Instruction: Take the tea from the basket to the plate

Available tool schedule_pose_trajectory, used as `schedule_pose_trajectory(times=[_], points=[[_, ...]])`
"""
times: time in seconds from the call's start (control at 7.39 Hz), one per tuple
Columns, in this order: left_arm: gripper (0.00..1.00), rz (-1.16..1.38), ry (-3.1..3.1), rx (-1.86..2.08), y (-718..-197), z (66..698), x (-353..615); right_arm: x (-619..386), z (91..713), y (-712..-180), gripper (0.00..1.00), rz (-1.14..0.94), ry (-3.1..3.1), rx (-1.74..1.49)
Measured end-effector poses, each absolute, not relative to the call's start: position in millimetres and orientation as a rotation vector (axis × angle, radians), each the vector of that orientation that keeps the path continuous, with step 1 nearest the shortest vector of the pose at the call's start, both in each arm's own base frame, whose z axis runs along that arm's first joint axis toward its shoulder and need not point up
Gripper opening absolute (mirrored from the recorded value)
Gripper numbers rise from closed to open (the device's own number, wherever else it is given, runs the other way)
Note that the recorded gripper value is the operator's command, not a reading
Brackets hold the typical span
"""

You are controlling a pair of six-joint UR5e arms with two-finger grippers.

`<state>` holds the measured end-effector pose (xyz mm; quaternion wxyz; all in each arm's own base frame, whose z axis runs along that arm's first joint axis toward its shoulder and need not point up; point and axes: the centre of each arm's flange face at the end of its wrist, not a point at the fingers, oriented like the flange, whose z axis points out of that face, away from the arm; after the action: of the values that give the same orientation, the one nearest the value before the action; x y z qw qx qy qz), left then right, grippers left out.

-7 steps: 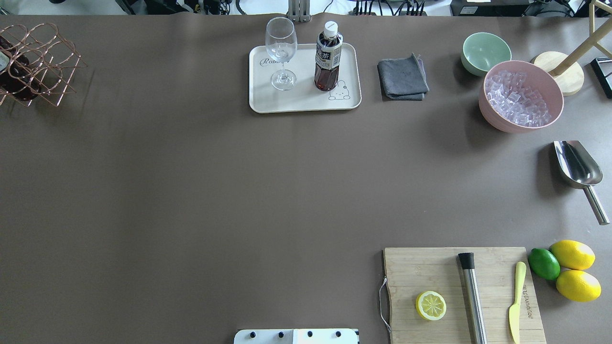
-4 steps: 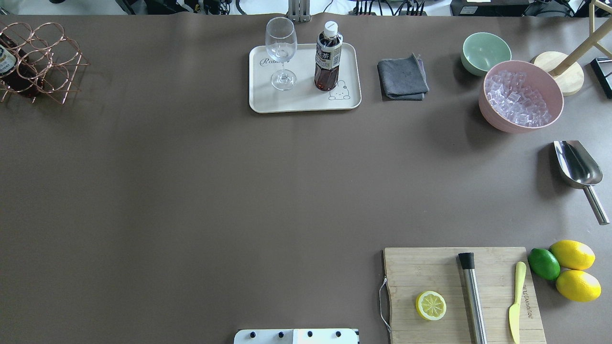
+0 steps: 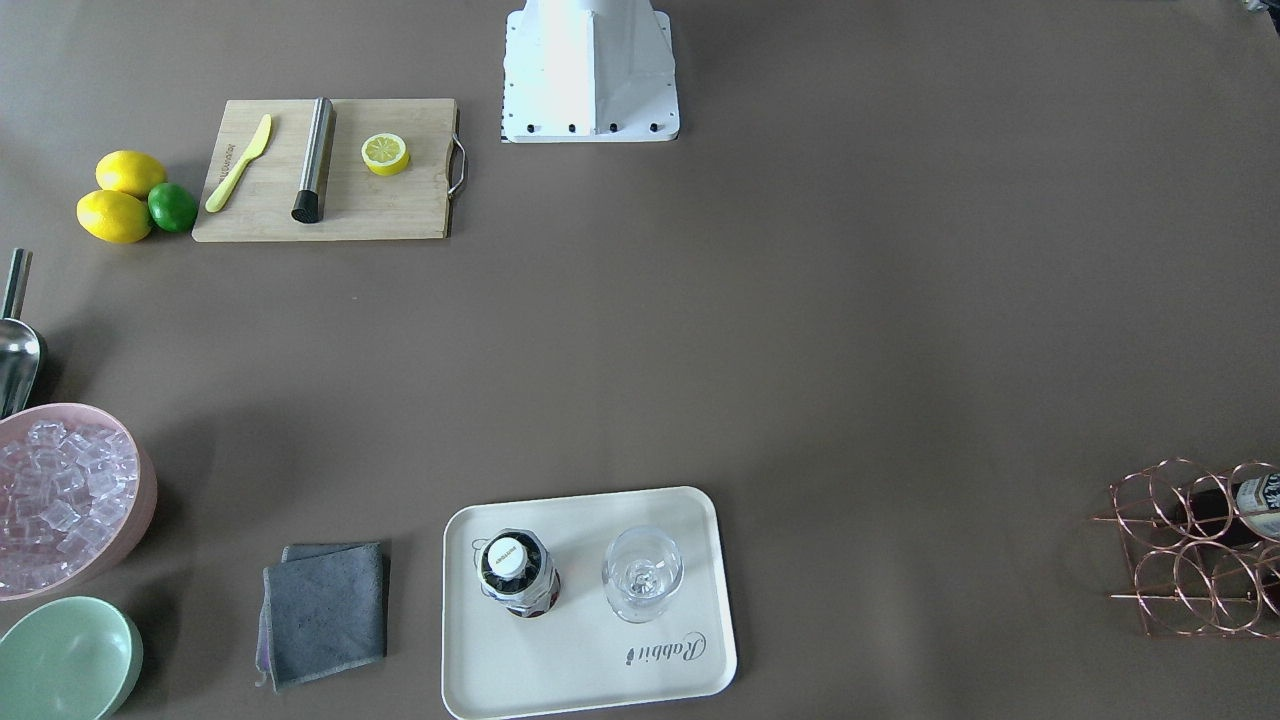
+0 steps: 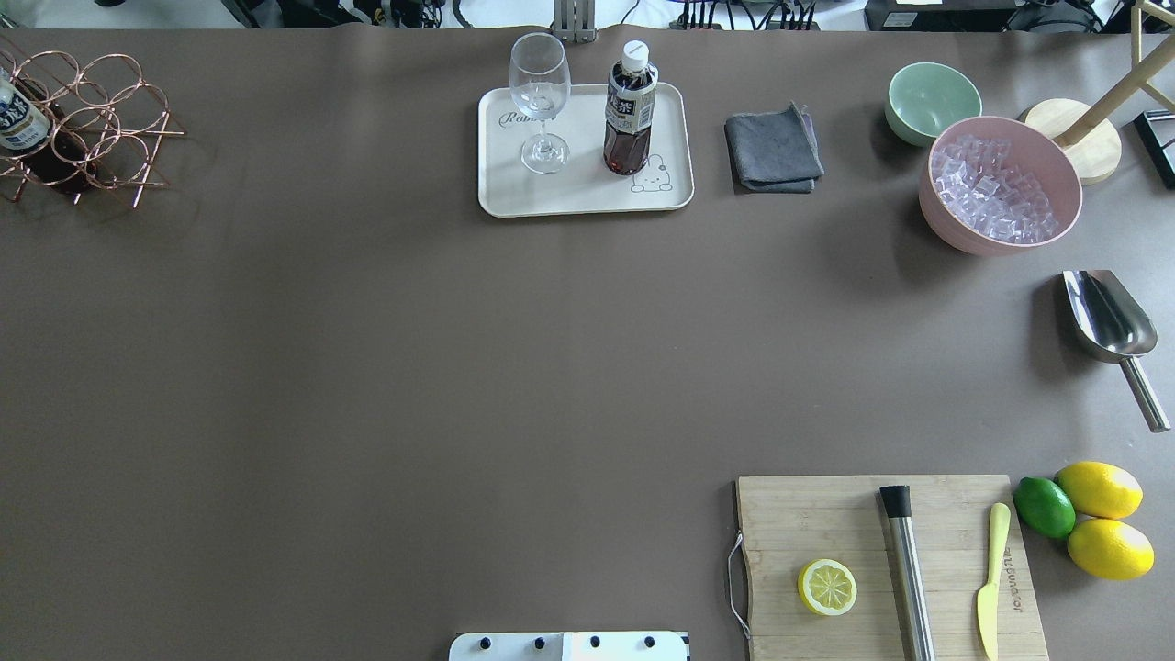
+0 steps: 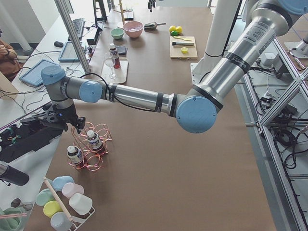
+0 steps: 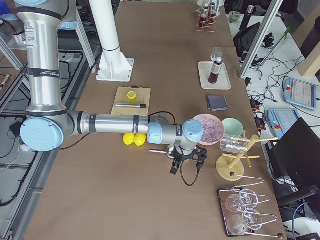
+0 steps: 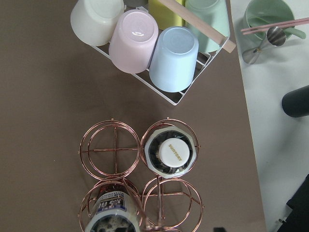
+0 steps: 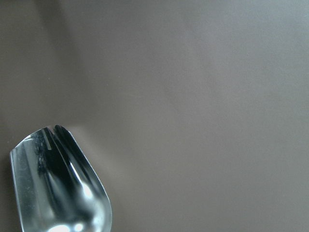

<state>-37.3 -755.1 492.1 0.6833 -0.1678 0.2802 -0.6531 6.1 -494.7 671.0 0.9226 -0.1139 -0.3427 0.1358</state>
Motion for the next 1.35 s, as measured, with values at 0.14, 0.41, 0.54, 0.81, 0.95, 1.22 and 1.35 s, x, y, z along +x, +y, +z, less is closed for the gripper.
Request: schedule_pose_trajectory(times=[0.14, 0.41, 0.54, 0.81, 0.95, 1.22, 1.35], points=[[0.97, -1.46, 0.638, -0.365, -752.5, 487.9, -40.0, 5.9, 670.4, -495.8, 0.99, 0.276, -0.705, -0.232], [0.96, -1.454, 0.671, -0.34, -732.0, 479.2, -49.8, 7.5, 668.7, -496.9, 0.99, 0.269, -0.712, -0.223], [0.96, -1.445, 0.699, -0.332, -716.1, 474.2, -54.9, 7.5, 666.4, -498.5, 0.99, 0.241, -0.717, -0.208], [0.89, -1.357, 0.794, -0.351, -673.3, 462.3, -67.1, 9.0, 666.8, -497.0, 0.99, 0.112, -0.728, -0.157], [0.89, -1.262, 0.829, -0.319, -639.7, 460.8, -71.8, 11.1, 667.1, -496.2, 0.99, 0.058, -0.731, -0.133], [0.96, -1.001, 0.85, -0.21, -573.9, 472.5, -73.8, 15.4, 666.9, -495.6, 0.99, 0.025, -0.734, -0.111], [0.97, -0.84, 0.842, -0.155, -549.5, 490.8, -73.4, 16.7, 667.3, -495.5, 0.99, 0.021, -0.734, -0.101]])
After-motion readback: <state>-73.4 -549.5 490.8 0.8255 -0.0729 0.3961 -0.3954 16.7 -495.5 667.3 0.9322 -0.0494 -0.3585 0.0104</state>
